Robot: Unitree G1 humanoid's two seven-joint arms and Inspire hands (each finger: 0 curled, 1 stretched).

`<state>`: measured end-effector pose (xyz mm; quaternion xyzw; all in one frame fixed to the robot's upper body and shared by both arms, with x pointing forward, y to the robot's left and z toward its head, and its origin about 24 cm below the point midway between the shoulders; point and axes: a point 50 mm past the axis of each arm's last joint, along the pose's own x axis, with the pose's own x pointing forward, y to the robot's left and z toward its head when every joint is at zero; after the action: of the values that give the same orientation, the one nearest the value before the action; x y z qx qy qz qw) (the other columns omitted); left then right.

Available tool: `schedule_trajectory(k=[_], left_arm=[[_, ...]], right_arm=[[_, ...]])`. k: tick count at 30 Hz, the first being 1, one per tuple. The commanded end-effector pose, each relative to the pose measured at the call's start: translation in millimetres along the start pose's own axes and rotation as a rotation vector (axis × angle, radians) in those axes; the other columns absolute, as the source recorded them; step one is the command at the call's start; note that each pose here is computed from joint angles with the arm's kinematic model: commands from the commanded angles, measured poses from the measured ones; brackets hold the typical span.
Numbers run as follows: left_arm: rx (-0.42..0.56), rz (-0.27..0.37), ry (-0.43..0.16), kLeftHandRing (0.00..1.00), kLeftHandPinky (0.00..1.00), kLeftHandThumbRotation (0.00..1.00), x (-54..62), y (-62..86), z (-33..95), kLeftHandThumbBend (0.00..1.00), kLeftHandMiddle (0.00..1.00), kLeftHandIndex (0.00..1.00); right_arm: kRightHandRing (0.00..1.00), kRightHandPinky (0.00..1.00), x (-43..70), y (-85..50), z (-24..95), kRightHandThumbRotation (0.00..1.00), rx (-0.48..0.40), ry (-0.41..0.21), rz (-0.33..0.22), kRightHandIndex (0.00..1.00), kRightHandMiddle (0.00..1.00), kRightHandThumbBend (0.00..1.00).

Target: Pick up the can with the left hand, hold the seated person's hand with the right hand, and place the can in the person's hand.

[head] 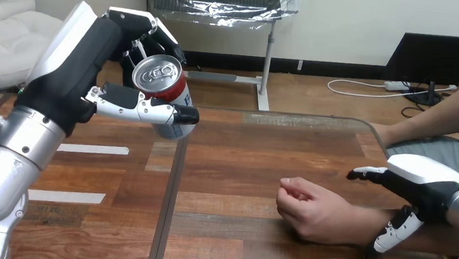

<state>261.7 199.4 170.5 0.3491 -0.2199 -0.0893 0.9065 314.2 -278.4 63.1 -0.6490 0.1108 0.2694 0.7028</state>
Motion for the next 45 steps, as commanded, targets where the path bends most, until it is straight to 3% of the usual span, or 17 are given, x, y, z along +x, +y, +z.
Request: schedule_trajectory(k=[1,12,19,23,34,45], left_arm=[[0.022,0.051,-0.084,0.27,0.22,0.0,5.4,14.6,16.3,0.73,0.35,0.4],[0.022,0.056,-0.081,0.28,0.22,0.0,5.1,16.1,16.0,0.73,0.35,0.4],[0.018,0.059,-0.08,0.27,0.22,0.0,5.1,16.8,15.8,0.74,0.35,0.39],[0.018,0.059,-0.08,0.28,0.22,0.0,5.1,17.0,15.7,0.73,0.35,0.39],[0.019,0.059,-0.085,0.28,0.23,0.0,5.1,17.9,15.1,0.72,0.35,0.39],[0.012,0.059,-0.084,0.29,0.23,0.0,5.5,18.4,15.1,0.72,0.35,0.4]], right_arm=[[0.92,0.92,3.1,3.9,-4.6,0.26,0.001,0.049,0.064,0.93,0.93,1.0],[0.94,0.9,8.4,11.4,-3.3,0.2,0.015,0.102,0.16,0.94,0.94,1.0],[0.92,0.79,11.1,16.0,-0.9,0.19,-0.004,0.124,0.207,0.94,0.94,1.0],[0.9,0.72,12.1,18.2,0.6,0.18,-0.02,0.125,0.224,0.93,0.92,1.0],[0.87,0.67,14.3,26.7,5.0,0.16,-0.036,0.13,0.255,0.89,0.88,1.0],[0.87,0.7,15.1,33.2,8.7,0.14,-0.076,0.136,0.29,0.85,0.83,1.0]])
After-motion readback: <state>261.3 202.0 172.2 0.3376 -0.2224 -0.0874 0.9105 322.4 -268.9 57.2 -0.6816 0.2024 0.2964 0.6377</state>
